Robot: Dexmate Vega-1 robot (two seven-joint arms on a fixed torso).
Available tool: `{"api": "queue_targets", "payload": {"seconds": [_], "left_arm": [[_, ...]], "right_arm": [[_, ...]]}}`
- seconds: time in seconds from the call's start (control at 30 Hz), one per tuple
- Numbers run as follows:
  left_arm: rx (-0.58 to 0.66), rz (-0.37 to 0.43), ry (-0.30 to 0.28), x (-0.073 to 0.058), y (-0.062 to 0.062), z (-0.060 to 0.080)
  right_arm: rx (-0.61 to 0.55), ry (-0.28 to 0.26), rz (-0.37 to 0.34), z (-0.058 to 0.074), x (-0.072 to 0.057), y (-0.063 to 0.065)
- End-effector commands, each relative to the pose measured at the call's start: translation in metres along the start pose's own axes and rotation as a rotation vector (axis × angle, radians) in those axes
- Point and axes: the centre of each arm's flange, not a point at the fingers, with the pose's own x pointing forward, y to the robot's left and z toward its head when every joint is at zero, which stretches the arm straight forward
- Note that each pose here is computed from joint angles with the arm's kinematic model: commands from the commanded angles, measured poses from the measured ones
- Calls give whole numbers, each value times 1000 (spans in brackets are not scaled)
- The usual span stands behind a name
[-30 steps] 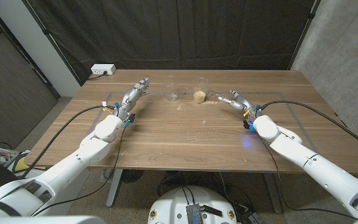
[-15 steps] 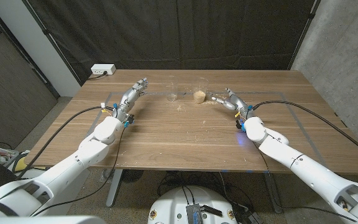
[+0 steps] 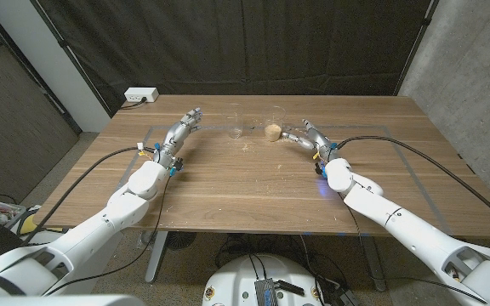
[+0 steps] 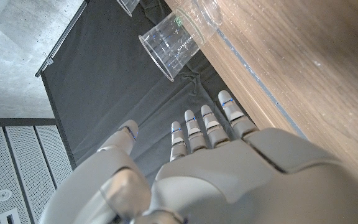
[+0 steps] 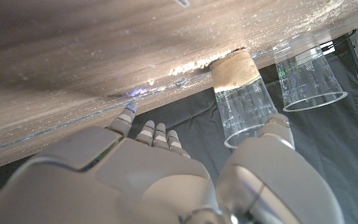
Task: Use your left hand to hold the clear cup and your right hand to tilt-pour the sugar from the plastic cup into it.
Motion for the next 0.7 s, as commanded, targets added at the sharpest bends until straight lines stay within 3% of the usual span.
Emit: {"api": "queue_targets", "payload": {"seconds": [0.03, 0.33, 0.7], "left_arm": [[0, -2, -7, 0, 3, -3], [5, 9, -19, -2, 8, -3], [2, 21, -12, -7, 16, -9]], "right_arm": [[69, -10, -15, 10, 10, 14], [123, 2, -52, 16, 18, 20], [133, -9, 10, 37, 40, 38]]}}
